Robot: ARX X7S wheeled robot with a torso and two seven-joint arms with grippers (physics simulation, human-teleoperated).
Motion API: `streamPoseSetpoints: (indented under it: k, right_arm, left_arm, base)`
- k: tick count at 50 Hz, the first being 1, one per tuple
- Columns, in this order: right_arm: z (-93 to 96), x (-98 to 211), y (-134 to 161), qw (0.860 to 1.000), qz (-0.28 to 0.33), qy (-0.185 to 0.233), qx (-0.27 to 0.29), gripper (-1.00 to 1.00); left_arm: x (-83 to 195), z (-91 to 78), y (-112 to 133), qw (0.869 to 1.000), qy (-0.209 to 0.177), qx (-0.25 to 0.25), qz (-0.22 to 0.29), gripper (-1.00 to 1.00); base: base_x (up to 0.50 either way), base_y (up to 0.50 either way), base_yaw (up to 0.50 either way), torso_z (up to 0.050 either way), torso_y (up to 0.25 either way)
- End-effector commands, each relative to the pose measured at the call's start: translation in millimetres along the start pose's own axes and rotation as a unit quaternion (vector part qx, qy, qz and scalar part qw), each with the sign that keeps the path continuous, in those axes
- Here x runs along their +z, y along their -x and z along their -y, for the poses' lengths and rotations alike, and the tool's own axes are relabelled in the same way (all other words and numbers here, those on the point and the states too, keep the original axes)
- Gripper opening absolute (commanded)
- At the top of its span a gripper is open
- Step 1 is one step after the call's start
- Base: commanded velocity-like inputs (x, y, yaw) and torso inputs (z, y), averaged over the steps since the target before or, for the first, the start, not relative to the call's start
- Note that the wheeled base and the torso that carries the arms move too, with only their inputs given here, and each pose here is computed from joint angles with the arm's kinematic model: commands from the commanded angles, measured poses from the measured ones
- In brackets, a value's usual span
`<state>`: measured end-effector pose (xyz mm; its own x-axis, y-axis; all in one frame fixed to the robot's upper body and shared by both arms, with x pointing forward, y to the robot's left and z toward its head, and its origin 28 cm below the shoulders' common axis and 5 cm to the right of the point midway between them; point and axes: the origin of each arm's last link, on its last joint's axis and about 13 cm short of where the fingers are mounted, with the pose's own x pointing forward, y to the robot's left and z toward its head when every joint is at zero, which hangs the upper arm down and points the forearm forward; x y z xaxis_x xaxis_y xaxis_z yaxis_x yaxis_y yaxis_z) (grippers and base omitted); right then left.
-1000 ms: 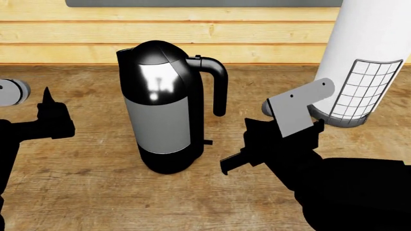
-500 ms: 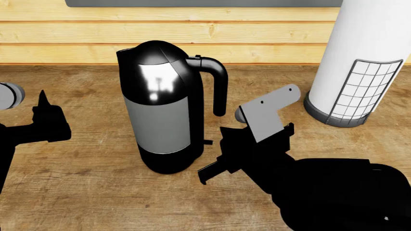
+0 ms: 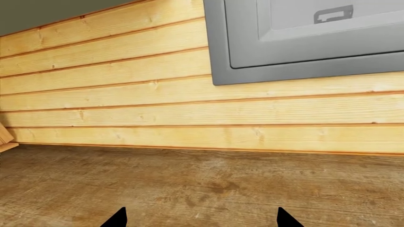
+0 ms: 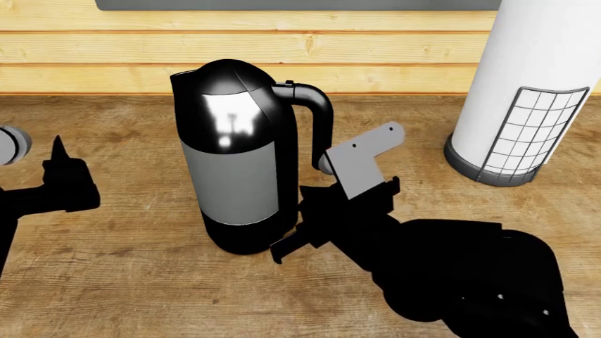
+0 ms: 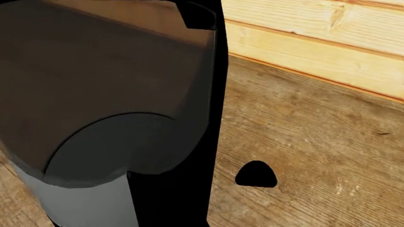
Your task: Press down the lever to turn on the electric kettle.
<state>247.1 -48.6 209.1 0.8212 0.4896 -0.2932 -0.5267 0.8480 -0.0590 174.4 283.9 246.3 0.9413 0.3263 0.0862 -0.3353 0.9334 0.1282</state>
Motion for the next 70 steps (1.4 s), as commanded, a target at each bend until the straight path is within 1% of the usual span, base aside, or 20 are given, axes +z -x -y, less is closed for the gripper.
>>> streamPoseSetpoints:
  k: [1, 9, 15, 22, 29, 43, 56, 65, 70]
  right_arm:
    - [2.8, -3, -8, 1.000, -0.008, -0.002, -0.007, -1.00]
    - [3.4, -6, -9, 1.000, -0.010, -0.004, -0.013, -1.00]
    - [-1.7, -14, -5, 1.000, -0.019, -0.002, -0.006, -1.00]
    - [-3.0, -20, -5, 1.000, -0.022, -0.006, -0.003, -1.00]
    - [-2.2, -23, -6, 1.000, -0.025, -0.011, -0.002, -1.00]
    - [6.5, -29, -16, 0.999, -0.037, -0.023, -0.012, -1.00]
    - [7.9, -27, -20, 0.999, -0.040, -0.023, -0.010, -1.00]
    - [6.5, -45, -24, 0.995, -0.094, -0.019, -0.003, -1.00]
    - [6.6, -51, -23, 0.994, -0.110, -0.020, -0.006, -1.00]
  left_arm:
    - [1, -0.8, 1, 1.000, 0.001, 0.001, 0.000, 1.00]
    - [2, -1.3, 2, 1.000, 0.000, 0.002, 0.001, 1.00]
    - [2, -1.6, 3, 1.000, 0.001, 0.002, 0.002, 1.00]
    - [2, -2.0, 3, 1.000, 0.001, 0.004, 0.003, 1.00]
    - [2, -2.4, 3, 1.000, 0.001, 0.005, 0.003, 1.00]
    - [0, -1.8, 3, 1.000, 0.002, 0.004, 0.001, 1.00]
    - [0, -2.7, 3, 1.000, 0.004, 0.005, 0.002, 1.00]
    - [3, -5.2, 5, 1.000, 0.005, 0.008, 0.005, 1.00]
    - [4, -6.0, 6, 1.000, 0.005, 0.010, 0.007, 1.00]
  base:
    - [0.00, 0.00, 0.00, 0.000, 0.000]
    - [0.00, 0.00, 0.00, 0.000, 0.000]
    - [0.00, 0.00, 0.00, 0.000, 0.000]
    - [0.00, 0.00, 0.00, 0.000, 0.000]
    - [0.00, 0.00, 0.00, 0.000, 0.000]
    - [0.00, 0.00, 0.00, 0.000, 0.000]
    - [0.00, 0.00, 0.00, 0.000, 0.000]
    - [0.00, 0.00, 0.00, 0.000, 0.000]
    - [0.00, 0.00, 0.00, 0.000, 0.000]
